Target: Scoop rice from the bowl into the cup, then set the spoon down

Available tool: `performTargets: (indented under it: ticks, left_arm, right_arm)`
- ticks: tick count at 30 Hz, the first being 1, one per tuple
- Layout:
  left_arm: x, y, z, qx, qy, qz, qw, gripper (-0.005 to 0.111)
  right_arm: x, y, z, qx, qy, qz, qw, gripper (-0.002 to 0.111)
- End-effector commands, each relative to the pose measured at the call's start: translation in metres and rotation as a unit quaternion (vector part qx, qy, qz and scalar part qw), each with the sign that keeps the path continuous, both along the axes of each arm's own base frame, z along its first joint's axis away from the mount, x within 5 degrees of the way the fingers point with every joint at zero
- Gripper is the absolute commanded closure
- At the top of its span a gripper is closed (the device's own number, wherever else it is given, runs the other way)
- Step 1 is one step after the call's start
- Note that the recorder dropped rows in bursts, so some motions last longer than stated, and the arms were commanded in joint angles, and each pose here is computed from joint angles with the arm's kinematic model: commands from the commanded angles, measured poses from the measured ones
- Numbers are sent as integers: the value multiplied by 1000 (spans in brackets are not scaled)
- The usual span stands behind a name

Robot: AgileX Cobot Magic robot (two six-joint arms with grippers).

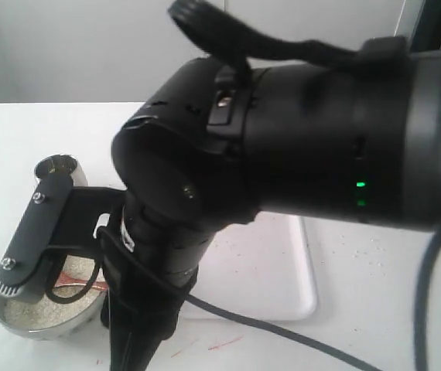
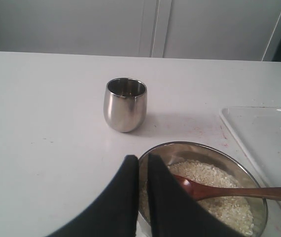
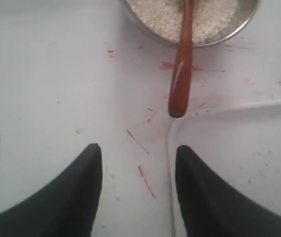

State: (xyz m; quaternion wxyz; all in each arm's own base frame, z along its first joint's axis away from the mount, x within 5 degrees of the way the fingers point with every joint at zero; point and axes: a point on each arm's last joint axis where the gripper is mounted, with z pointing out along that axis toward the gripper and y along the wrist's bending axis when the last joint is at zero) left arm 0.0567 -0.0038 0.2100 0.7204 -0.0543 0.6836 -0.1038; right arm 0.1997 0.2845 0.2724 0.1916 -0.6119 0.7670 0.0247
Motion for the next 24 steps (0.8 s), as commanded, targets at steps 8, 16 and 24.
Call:
performTargets:
  ticks: [8,16,24]
  left_arm:
    - [-1,0,1,-6,-2,-2,1000,92]
    - [-1,0,1,-6,-2,-2,1000,92]
    - [-1,0,1,-6,-2,-2,1000,92]
  right_arm:
    - [31,20,-12,26,-15,9,1000,64]
    - [49,34,-24,36,-11,-16,999,54]
    - [65,35,-36,18,8,-44,999,51]
